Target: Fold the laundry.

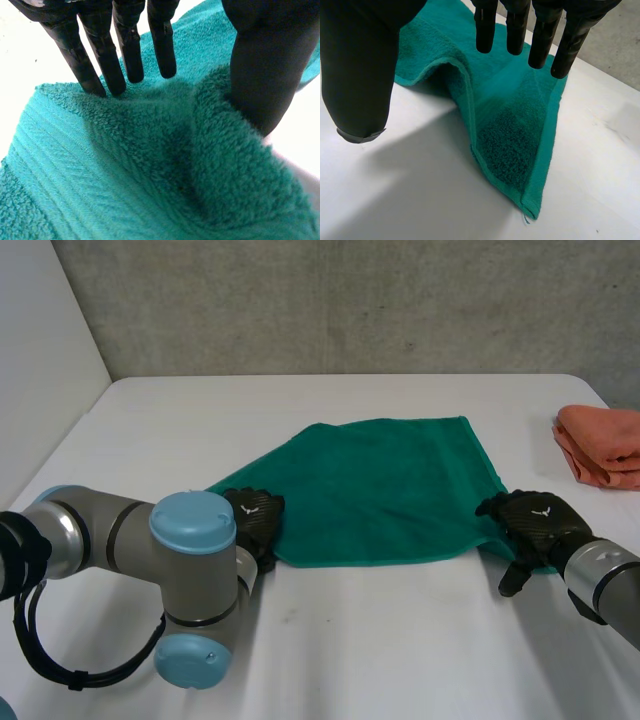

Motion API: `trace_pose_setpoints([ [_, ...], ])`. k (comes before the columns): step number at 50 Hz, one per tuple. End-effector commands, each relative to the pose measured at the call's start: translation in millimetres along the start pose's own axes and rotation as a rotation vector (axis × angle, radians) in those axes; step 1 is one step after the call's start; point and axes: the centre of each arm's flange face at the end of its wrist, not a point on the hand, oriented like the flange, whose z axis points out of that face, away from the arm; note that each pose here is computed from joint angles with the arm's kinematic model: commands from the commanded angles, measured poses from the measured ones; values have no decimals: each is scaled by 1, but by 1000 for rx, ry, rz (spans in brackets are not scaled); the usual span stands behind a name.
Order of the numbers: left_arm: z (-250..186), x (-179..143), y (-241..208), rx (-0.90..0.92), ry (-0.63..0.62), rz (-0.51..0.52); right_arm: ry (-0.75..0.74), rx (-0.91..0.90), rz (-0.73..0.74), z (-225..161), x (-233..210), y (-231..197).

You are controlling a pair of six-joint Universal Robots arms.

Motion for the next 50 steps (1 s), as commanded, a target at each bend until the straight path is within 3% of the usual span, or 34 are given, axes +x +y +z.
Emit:
trace_pose_setpoints([
  [1, -5, -4, 0, -4, -25, 58, -4, -2, -2, 1, 0, 1],
  [20, -59, -32, -68, 150, -66, 79, -87, 62, 46, 8, -37, -24],
  [28, -68, -28, -81, 171, -1, 92, -151, 45, 58, 9, -67, -18],
  [44, -71, -30, -92, 205, 6, 52, -251, 39, 442, 15, -108, -22],
  [50, -74, -33, -101, 232, 0, 17, -311, 58, 425, 15, -136, -24],
])
